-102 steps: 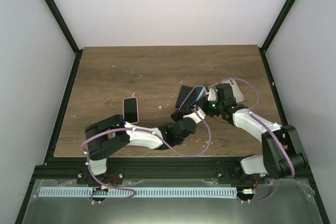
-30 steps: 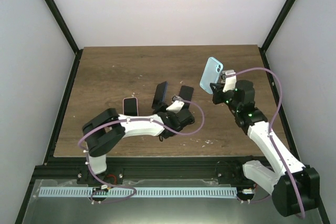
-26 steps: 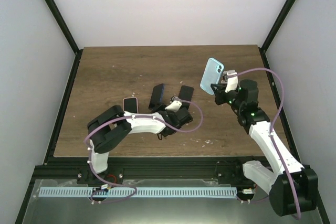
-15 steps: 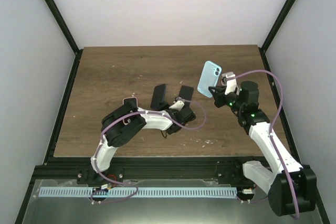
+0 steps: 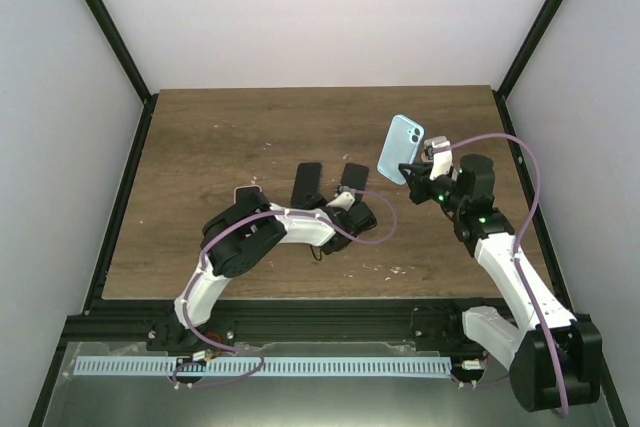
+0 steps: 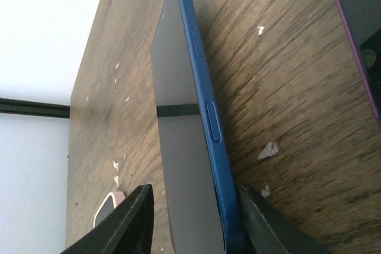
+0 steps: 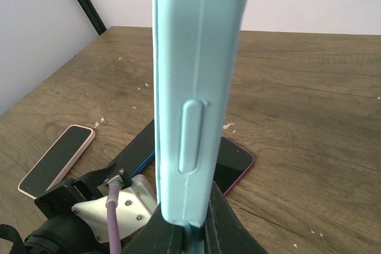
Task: Take the phone out of the phone case
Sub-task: Place the phone at the center of the board, then place the phone case at the center of the board.
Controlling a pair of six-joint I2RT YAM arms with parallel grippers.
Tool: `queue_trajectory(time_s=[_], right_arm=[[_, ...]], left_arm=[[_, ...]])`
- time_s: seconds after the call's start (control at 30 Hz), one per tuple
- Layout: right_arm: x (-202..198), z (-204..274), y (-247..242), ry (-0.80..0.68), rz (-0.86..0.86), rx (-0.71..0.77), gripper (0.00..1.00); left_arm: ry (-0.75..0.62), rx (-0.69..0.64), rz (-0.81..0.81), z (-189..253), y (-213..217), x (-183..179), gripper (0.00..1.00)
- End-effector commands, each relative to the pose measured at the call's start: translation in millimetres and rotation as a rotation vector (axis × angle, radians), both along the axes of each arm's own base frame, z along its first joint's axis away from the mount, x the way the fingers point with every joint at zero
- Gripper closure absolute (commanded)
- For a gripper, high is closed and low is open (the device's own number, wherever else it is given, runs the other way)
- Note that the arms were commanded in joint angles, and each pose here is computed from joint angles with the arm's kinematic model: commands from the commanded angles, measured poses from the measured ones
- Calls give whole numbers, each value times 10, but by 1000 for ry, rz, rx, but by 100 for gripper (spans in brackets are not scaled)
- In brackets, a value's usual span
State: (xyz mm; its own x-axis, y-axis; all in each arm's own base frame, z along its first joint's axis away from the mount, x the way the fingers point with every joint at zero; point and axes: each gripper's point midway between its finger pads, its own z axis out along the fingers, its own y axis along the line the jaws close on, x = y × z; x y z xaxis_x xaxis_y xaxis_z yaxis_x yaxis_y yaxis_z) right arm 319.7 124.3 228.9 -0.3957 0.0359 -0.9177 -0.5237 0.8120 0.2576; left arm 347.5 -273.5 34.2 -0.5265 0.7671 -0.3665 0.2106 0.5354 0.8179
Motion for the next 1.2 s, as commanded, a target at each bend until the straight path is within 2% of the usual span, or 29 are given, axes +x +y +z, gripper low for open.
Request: queue_trajectory(time_s=[0.0, 0.1, 0.13, 0.2, 0.33, 0.5, 0.57, 0.67, 0.77, 0.87, 0.97, 1.17], right_arm=[[41, 94, -51, -41, -21, -3, 99], [66, 132, -61, -43, -19, -31, 99], [75, 167, -54, -46, -11, -44, 99], [90, 222, -17, -46, 27, -77, 99], [223, 240, -63, 14, 42, -198, 99], [426, -34, -207, 135, 80, -381, 99], [468, -166, -290, 208, 100, -386, 99], [547, -358, -452, 334, 105, -360, 99], [571, -525, -472, 435, 180, -370, 99], [528, -773, -481, 566, 246, -392, 99], [470, -1013, -498, 692, 285, -392, 99], [488, -1444, -550, 879, 300, -387, 99]], left_arm=[[-4, -66, 8, 174, -100, 51, 60], [42, -148, -12, 302, -157, -4, 50], [95, -194, -43, 300, -216, -57, 47], [168, -272, -74, 363, -283, -159, 43], [239, -401, -92, 777, -213, -394, 38], [234, -638, -197, 1717, -185, -647, 33], [201, -709, -253, 2107, -138, -715, 29], [146, -730, -314, 2425, 23, -752, 25], [122, -738, -284, 2354, 308, -663, 23], [145, -799, -236, 2073, 552, -624, 24], [124, -837, -249, 2036, 641, -635, 24], [96, -797, -223, 2016, 727, -578, 26]])
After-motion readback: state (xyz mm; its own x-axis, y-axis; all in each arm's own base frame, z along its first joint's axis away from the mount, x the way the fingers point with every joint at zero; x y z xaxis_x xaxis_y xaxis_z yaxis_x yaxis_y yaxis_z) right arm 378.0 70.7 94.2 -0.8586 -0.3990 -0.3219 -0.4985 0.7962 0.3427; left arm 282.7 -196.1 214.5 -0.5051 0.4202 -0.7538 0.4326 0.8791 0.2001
